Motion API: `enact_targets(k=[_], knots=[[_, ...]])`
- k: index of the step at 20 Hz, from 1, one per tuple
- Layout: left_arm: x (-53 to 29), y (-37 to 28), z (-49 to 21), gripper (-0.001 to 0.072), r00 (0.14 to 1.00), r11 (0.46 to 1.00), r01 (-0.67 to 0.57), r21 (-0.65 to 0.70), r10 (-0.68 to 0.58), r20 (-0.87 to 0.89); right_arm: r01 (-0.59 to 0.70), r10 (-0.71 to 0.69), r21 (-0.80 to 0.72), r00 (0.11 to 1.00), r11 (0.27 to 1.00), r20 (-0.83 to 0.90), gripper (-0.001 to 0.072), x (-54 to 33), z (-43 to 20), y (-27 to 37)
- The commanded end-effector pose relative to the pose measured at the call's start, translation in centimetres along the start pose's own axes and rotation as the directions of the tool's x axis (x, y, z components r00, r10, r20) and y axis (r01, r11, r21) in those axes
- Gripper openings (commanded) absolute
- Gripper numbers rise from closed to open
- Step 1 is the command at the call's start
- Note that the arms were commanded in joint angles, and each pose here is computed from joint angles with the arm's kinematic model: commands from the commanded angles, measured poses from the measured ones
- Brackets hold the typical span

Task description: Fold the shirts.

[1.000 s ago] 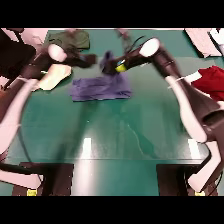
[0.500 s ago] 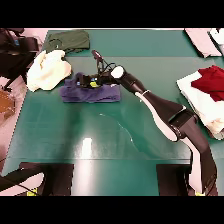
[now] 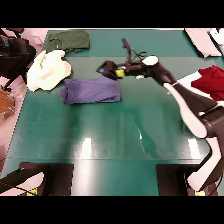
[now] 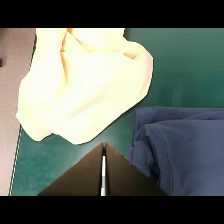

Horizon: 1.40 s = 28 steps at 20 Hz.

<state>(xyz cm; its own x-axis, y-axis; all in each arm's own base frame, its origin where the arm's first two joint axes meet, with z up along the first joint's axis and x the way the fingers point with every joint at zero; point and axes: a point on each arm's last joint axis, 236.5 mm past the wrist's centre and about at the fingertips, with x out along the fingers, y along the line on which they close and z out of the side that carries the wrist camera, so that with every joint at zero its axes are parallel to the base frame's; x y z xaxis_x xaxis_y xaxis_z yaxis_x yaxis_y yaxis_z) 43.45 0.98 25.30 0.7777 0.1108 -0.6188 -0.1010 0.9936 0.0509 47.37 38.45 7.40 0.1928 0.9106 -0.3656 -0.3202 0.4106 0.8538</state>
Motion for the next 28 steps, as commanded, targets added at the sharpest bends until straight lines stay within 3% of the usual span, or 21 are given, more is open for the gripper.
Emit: enact_targets(k=[1,2,4,10,16,17,18,19,20,24,28], knots=[[-0.1,-1.2,-0.3,0.0023,0.999,0.999,0.052,-0.016,-0.052,-0.014,0.181,-0.17,0.137,0.981,0.974,-0.088,0.0623,-6.4,-2.1,-7.2],[-0.1,-1.4,-0.4,0.0023,0.998,0.998,0.059,-0.02,-0.059,-0.017,0.193,-0.176,0.172,0.978,0.966,-0.109,0.0625,-7.1,-2.9,-8.6],[-0.1,-1.5,-0.4,0.0023,0.998,0.998,0.062,-0.021,-0.063,-0.015,0.212,-0.18,0.233,0.972,0.949,-0.15,0.0716,-7.3,-4.4,-11.1],[-0.1,-1.5,-0.2,0.0023,0.998,0.998,0.063,-0.01,-0.063,-0.008,0.224,-0.165,0.259,0.959,0.94,-0.228,0.0718,-3.1,-6.1,-13.7],[-0.1,-1.5,-0.4,0.0023,0.998,0.998,0.066,-0.011,-0.066,-0.015,0.163,-0.113,0.23,0.969,0.959,-0.219,0.0705,5.7,-4.3,-10.4],[-0.1,-1.5,-0.4,0.0023,0.998,0.998,0.066,-0.011,-0.066,-0.016,0.154,-0.108,0.238,0.974,0.959,-0.197,0.0676,6.8,-3.6,-9.9],[-0.1,-1.5,-0.4,0.0023,0.998,0.998,0.066,-0.011,-0.066,-0.016,0.141,-0.103,0.247,0.982,0.959,-0.161,0.0592,7.6,-2.6,-9.3],[-0.1,-1.5,-0.4,0.0023,0.998,0.998,0.065,-0.011,-0.066,-0.017,0.102,-0.074,0.246,0.99,0.964,-0.119,0.019,7.8,-1.4,-8.2],[-0.1,-1.5,-0.4,0.0023,0.998,0.998,0.065,-0.011,-0.065,-0.018,0.037,-0.022,0.232,0.998,0.972,-0.065,0.0025,7.7,0.1,-6.7],[-0.1,-1.5,-0.5,0.0023,0.998,0.998,0.064,-0.006,-0.064,-0.022,-0.065,0.049,0.178,0.994,0.982,0.093,0.0021,0.4,6.5,-1.9],[-0.1,-1.5,-0.5,0.0023,0.998,0.998,0.065,-0.006,-0.065,-0.023,-0.074,0.032,0.099,0.928,0.992,0.371,0.0021,-16.4,15.2,2.7]])
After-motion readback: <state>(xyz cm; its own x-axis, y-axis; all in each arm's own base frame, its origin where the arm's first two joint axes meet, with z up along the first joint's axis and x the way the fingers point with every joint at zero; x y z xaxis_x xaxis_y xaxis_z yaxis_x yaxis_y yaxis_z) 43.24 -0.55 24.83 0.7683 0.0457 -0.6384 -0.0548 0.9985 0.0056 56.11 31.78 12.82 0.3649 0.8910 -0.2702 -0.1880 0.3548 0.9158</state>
